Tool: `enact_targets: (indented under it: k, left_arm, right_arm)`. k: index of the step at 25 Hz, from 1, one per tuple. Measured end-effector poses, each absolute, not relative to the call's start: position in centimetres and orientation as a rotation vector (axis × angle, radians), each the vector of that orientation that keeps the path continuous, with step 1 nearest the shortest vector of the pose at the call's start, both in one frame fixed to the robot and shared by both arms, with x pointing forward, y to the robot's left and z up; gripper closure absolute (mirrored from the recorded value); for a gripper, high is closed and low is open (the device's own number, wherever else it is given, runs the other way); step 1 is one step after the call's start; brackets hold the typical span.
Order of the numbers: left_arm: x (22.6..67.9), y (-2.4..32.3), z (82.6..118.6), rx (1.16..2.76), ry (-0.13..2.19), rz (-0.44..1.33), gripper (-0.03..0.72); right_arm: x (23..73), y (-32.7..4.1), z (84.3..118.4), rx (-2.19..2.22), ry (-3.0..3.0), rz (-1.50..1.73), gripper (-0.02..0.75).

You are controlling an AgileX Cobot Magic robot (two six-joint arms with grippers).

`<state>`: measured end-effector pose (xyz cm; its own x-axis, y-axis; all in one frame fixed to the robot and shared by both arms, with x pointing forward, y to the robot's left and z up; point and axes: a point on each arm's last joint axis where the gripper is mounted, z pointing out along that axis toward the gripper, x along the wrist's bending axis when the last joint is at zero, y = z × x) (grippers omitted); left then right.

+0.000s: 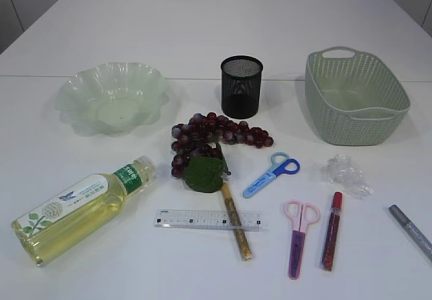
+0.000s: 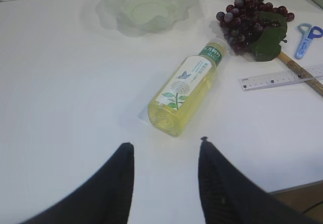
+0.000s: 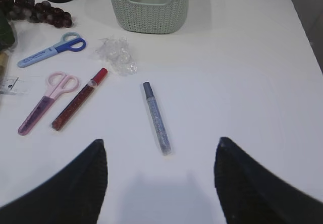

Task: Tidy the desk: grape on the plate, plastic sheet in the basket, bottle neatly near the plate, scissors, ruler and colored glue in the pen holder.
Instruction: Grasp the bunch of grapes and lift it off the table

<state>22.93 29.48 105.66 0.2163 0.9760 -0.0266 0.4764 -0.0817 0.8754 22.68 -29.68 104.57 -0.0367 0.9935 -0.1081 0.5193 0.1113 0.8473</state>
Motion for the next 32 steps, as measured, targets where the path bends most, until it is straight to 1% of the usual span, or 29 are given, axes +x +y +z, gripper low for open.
enact_targets:
  k: [32]
  left_arm:
    - [22.93,29.48,105.66,1.685,1.374,0.781,0.379]
  right_arm:
    - [22.68,-29.68,104.57,1.501,1.655,0.816,0.218]
